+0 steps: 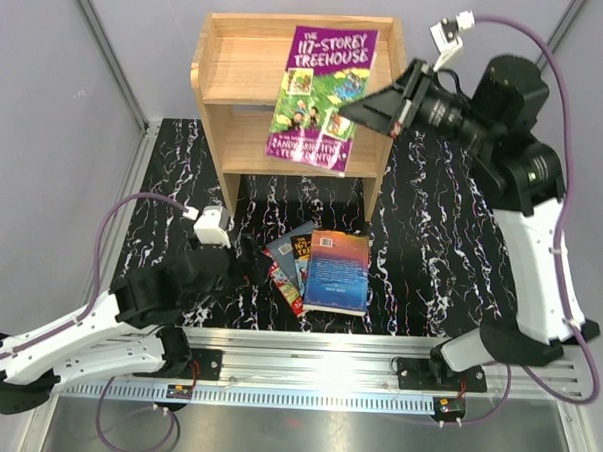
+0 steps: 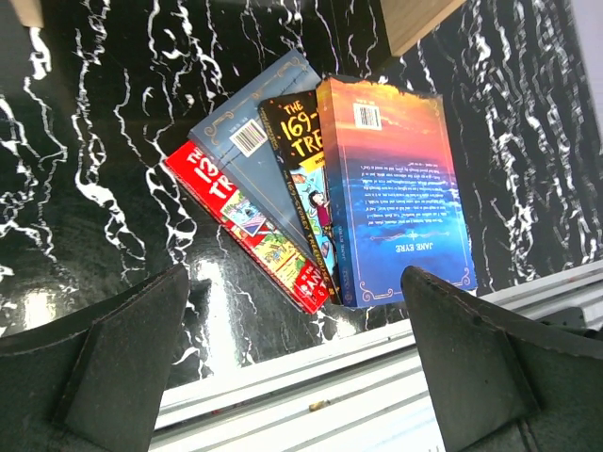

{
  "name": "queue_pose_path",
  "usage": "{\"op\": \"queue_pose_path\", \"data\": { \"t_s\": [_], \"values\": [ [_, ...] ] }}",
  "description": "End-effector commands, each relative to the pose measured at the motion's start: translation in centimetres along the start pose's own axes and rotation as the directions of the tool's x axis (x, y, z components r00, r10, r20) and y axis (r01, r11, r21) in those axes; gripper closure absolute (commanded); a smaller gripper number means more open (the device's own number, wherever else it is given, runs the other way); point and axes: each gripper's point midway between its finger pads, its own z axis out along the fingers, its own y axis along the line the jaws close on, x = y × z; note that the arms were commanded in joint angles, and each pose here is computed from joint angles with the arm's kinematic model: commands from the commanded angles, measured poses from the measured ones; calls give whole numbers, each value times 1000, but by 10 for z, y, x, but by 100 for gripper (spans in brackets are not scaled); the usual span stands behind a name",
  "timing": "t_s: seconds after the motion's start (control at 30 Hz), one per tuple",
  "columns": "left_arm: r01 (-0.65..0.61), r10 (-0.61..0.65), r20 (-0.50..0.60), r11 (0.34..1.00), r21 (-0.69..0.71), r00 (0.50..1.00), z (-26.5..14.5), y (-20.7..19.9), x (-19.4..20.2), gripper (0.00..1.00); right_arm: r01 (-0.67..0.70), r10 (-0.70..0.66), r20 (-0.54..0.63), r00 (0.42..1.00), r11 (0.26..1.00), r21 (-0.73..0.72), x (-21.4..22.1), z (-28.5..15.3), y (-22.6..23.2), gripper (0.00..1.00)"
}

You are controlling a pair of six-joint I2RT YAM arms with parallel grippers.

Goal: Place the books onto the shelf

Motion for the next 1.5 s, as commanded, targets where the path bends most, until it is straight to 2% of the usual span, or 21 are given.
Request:
{"op": "queue_pose_path", "data": {
  "t_s": [0.0, 0.03, 0.07, 0.13, 0.17, 0.23, 0.27, 0.3, 0.5, 0.63, 0.67, 0.73, 0.8, 0.83, 0.9, 1.13, 1.17, 1.23, 1.27, 1.3, 1.47],
  "values": [
    [12, -11, 28, 1000, -26, 1000, -5, 12, -3, 1, 65, -63, 19, 998, 988, -143, -26, 20, 30, 100],
    [11, -10, 28, 1000, -23, 1000, -7, 13, -3, 1, 49, -47, 14, 999, 988, -145, -29, 30, 27, 100],
    [10, -10, 26, 1000, -19, 1000, -9, 14, -3, 1, 12, -15, -19, 1000, 993, -120, -29, 57, 2, 100],
    [8, -8, 23, 1000, -17, 1000, -9, 15, -2, 1, 21, -21, 1, 1000, 991, -135, -40, 69, 2, 100],
    [7, -6, 19, 1000, -13, 1000, -10, 15, -1, 1, -2, 0, -14, 1000, 994, -111, -39, 94, -24, 100],
    [3, -3, 12, 1000, -9, 1000, -10, 15, 1, 1, -5, 7, 14, 1000, 992, -126, -48, 108, -30, 100],
    [3, -3, 12, 1000, -7, 1000, -11, 15, 1, 1, -39, 38, -7, 999, 992, -122, -45, 127, -50, 100],
    [3, -3, 14, 1000, -7, 1000, -11, 16, 2, 1, -40, 44, 23, 999, 985, -166, -54, 134, -44, 100],
    [-29, 29, -4, 1000, 3, 1000, -9, 16, 7, 1, -37, 68, 165, 984, 983, -182, -80, 168, -71, 100],
    [-57, 57, -3, 998, -3, 998, -6, 15, 7, 1, -80, 128, 201, 971, 969, -234, -88, 183, -77, 98],
    [-65, 65, -3, 998, -3, 998, -5, 15, 7, 1, -106, 150, 182, 972, 967, -232, -81, 195, -90, 95],
    [-80, 80, -3, 997, -5, 997, -2, 14, 7, 1, -127, 172, 170, 970, 961, -247, -76, 203, -95, 78],
    [-90, 90, -7, 996, -8, 996, 0, 12, 8, 1, -148, 183, 142, 973, 963, -226, -62, 218, -111, 46],
    [-92, 92, -9, 996, -6, 996, 1, 11, 8, 1, -156, 188, 133, 973, 964, -216, -57, 222, -116, 15],
    [-99, 99, -15, 995, -5, 995, 4, 9, 9, 1, -158, 184, 116, 976, 967, -200, -47, 229, -124, 0],
    [-98, 98, -21, 995, 6, 995, 7, -1, 6, 1, -78, 94, 113, 989, 987, -139, -44, 211, -116, 0],
    [-96, 96, -20, 995, 7, 995, 8, -2, 5, 1, -58, 74, 126, 989, 990, -130, -50, 196, -100, 0],
    [-89, 90, -17, 996, 12, 996, 9, -7, 3, 1, -36, 46, 119, 992, 995, -88, -45, 186, -103, 0],
    [-82, 83, -11, 996, 19, 997, 8, -11, -1, 1, -10, 25, 141, 990, 994, -108, -52, 167, -79, 0],
    [-87, 87, -16, 996, 17, 996, 11, -13, 0, 1, -36, 46, 115, 992, 995, -90, -41, 168, -88, 0],
    [-68, 67, 16, 997, 44, 998, 13, -41, -25, 1, -66, 70, 25, 997, 989, -136, -22, 138, -62, 0]
  ]
}}
